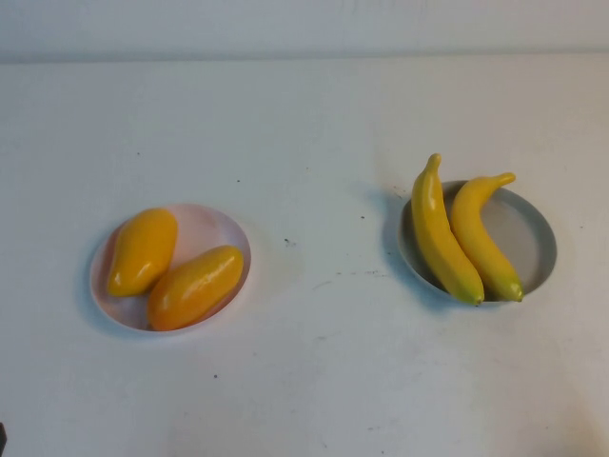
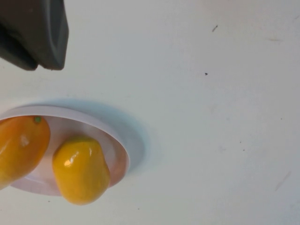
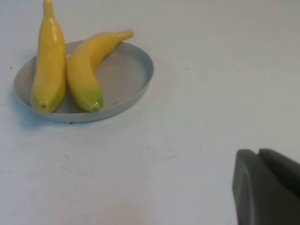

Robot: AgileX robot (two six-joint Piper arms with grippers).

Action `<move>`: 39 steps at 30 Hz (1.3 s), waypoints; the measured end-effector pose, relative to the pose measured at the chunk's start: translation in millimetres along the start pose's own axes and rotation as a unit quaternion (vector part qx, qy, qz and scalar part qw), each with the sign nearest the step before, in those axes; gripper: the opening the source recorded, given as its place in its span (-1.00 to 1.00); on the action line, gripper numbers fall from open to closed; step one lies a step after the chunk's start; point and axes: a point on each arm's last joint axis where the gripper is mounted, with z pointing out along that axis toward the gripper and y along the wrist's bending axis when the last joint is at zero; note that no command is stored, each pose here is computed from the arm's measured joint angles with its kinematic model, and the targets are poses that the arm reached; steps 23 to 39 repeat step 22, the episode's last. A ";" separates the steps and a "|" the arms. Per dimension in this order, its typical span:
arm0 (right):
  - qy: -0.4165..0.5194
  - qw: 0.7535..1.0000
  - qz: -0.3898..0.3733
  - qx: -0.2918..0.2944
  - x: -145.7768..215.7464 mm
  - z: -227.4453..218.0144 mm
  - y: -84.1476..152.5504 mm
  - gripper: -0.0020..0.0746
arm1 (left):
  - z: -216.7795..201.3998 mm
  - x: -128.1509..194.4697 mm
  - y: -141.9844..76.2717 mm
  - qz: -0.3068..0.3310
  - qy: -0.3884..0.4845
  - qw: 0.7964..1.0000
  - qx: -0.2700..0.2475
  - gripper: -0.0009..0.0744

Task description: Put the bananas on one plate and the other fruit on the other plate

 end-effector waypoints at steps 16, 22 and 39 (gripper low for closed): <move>0.004 1.000 -0.001 0.000 0.9 0.1 0.0 -0.99 | 0.0 0.0 0.0 0.000 0.000 1.000 0.000 -0.97; 0.004 1.000 -0.001 0.000 0.9 0.1 0.0 -0.99 | 0.0 0.0 0.0 0.000 0.000 1.000 0.000 -0.97; 0.004 1.000 -0.001 0.000 0.9 0.1 0.0 -0.99 | 0.0 0.0 0.0 0.000 0.000 1.000 0.000 -0.97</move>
